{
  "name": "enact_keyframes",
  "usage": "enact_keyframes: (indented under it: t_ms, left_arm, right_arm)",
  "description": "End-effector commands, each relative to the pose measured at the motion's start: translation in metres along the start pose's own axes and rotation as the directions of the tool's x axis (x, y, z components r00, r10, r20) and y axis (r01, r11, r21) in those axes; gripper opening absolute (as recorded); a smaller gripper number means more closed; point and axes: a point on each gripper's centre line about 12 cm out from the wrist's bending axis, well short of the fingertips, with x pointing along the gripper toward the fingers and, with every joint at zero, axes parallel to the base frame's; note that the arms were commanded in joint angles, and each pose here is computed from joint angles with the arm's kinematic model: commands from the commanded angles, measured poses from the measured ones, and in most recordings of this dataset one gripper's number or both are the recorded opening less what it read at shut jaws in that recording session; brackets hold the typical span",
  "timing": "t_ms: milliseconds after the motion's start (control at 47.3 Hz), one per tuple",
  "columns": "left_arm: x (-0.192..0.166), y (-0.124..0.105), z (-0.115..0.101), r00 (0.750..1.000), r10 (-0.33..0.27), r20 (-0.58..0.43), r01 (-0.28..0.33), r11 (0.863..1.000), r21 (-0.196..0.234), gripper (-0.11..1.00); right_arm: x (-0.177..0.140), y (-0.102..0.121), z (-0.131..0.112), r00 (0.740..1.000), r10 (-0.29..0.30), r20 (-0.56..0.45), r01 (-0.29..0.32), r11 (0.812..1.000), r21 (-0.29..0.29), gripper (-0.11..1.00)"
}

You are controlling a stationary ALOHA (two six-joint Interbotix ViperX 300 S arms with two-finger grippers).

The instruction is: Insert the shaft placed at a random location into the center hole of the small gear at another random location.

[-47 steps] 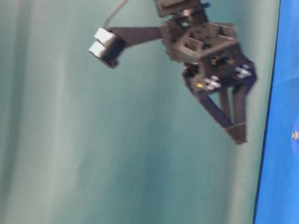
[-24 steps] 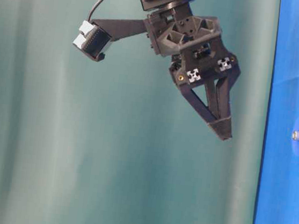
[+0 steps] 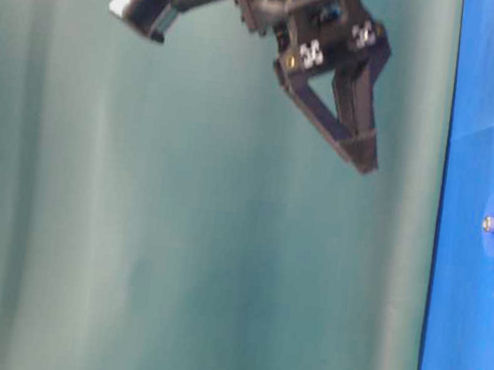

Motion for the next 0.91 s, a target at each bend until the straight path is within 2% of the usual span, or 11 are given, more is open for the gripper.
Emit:
enact_keyframes:
  t_ms: [0,402,888]
  left_arm:
    - [0.001,-0.001,0.004,1.000,-0.004,0.012,0.004,1.000,0.001,0.00]
    - [0.001,-0.001,0.005,1.000,-0.003,0.014,0.003,1.000,0.000,0.00]
    - [0.001,-0.001,0.004,1.000,-0.004,0.014,0.004,1.000,0.001,0.00]
  right_arm:
    - [-0.012,0.003,0.010,0.999,0.011,0.042,-0.011,1.000,0.002,0.69]
    - [-0.041,0.000,0.004,0.999,0.014,0.052,-0.014,1.000,0.005,0.69]
    - [-0.043,0.000,0.004,0.998,0.014,0.055,-0.015,1.000,0.005,0.69]
